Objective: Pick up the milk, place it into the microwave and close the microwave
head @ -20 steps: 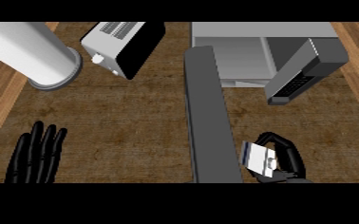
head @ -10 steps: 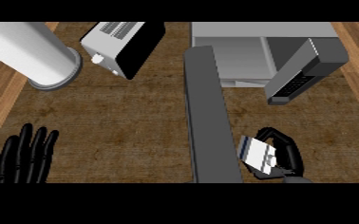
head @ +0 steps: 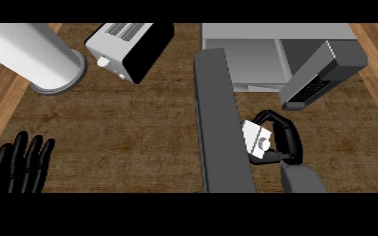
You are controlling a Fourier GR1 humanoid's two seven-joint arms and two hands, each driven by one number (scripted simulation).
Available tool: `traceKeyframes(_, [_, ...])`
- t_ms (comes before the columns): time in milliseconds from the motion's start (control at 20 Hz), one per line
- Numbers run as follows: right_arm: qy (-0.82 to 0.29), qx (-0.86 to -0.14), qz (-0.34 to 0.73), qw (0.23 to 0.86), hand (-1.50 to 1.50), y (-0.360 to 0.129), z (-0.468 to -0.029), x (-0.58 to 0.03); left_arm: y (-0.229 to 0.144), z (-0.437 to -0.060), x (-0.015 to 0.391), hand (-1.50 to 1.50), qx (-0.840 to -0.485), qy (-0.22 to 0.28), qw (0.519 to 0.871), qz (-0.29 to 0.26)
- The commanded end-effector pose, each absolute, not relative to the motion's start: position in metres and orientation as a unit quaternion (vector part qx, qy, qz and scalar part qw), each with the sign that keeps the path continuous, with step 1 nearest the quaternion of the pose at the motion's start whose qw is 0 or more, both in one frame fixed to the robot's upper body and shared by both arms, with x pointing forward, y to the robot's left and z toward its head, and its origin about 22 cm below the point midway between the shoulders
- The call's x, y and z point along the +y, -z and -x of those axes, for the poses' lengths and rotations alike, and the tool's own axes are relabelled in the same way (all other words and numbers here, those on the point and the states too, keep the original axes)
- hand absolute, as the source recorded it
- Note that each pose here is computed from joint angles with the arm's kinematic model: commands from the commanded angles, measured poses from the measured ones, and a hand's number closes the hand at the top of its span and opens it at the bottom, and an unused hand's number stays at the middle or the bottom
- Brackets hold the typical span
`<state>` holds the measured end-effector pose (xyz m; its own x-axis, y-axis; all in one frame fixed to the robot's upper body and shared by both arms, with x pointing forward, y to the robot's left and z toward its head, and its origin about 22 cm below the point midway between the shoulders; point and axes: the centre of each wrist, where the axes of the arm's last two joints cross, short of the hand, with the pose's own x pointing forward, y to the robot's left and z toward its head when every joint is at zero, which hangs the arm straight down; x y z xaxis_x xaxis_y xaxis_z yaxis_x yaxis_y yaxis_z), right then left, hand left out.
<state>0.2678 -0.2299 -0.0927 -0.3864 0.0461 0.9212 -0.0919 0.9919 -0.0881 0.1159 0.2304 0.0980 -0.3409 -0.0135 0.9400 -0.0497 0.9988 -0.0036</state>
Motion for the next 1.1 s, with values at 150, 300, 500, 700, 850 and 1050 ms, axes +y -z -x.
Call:
traceKeyframes(150, [-0.085, -0.815, 0.062, 0.570, 1.50, 0.051, -0.318, -0.200, -0.093, -0.109, 0.246, -1.50, -0.811, -0.009, 0.584, -0.020])
traceKeyframes(300, [-0.102, -0.798, 0.100, 0.585, 1.50, 0.038, -0.355, -0.198, -0.082, -0.119, 0.247, -1.50, -0.815, 0.003, 0.579, -0.016])
traceKeyframes(500, [-0.090, -0.793, 0.135, 0.588, 1.50, 0.028, -0.384, -0.217, -0.095, -0.113, 0.250, -1.50, -0.824, 0.000, 0.566, -0.005])
traceKeyframes(700, [-0.105, -0.780, 0.161, 0.596, 1.50, 0.027, -0.396, -0.216, -0.094, -0.125, 0.240, -1.50, -0.818, -0.005, 0.575, -0.002])
traceKeyframes(850, [-0.115, -0.773, 0.207, 0.589, 1.50, 0.010, -0.411, -0.209, -0.090, -0.132, 0.242, -1.50, -0.826, -0.005, 0.564, 0.004])
traceKeyframes(1050, [-0.080, -0.764, 0.271, 0.581, 1.50, -0.007, -0.421, -0.237, -0.083, -0.129, 0.243, -1.50, -0.821, -0.007, 0.570, 0.005])
